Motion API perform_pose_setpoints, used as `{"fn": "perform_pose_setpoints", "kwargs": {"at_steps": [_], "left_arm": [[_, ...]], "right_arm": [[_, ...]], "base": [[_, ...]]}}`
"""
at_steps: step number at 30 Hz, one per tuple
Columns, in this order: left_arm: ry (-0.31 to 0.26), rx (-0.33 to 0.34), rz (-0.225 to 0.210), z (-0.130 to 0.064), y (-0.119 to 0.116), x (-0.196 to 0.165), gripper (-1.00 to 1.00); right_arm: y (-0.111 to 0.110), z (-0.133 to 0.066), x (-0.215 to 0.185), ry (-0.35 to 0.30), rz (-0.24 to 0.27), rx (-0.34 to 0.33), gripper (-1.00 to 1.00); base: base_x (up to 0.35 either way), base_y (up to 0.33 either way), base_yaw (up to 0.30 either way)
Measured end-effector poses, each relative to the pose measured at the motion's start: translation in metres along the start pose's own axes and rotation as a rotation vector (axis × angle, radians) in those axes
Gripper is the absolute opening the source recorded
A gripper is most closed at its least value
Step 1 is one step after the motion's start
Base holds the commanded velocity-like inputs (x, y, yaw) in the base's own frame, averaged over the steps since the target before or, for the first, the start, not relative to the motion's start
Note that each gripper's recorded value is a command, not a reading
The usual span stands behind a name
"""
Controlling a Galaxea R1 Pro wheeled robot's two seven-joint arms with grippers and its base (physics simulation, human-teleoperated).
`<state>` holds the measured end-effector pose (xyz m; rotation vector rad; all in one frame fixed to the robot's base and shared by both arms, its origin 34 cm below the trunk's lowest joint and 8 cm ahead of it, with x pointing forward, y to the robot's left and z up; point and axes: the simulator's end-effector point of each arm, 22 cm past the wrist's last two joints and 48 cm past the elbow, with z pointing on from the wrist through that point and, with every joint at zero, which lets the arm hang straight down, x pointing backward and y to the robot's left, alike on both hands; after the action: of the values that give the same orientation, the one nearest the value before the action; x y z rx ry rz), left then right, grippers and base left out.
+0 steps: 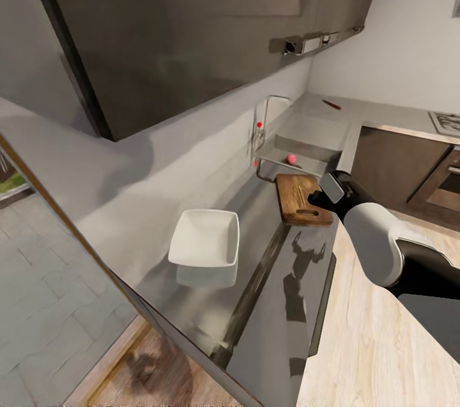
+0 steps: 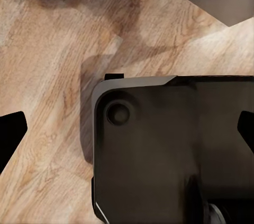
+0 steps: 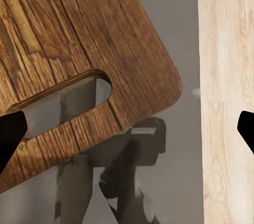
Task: In the kitchen, take the Vidalia onion out of the sink, dice it on the chopping board with the paring knife, put the diced onion into the bowl on the countertop, then place both the paring knife and the chopping board into the sink.
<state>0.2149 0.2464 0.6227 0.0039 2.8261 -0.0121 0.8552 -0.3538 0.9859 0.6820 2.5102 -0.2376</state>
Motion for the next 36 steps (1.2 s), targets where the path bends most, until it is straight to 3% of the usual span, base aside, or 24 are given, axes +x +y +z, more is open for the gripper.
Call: {"fn": "perform_pose_setpoints", "kwargs": {"at_steps": [12,36], "left_arm": [[0.019,0.0,0.0,0.0,0.0,0.008,1.0],[0.061,0.002,0.0,-0.002,-0.001,0.024,1.0]], "right_arm": [[0.0,0.012,0.008,0.017,-0.005,0.008,1.0],[0.0,0.036,0.024,0.05,-0.017,0.025,1.0]], "base": [[0.115,0.036,0.0],[-0.032,-0.051,0.0]]}}
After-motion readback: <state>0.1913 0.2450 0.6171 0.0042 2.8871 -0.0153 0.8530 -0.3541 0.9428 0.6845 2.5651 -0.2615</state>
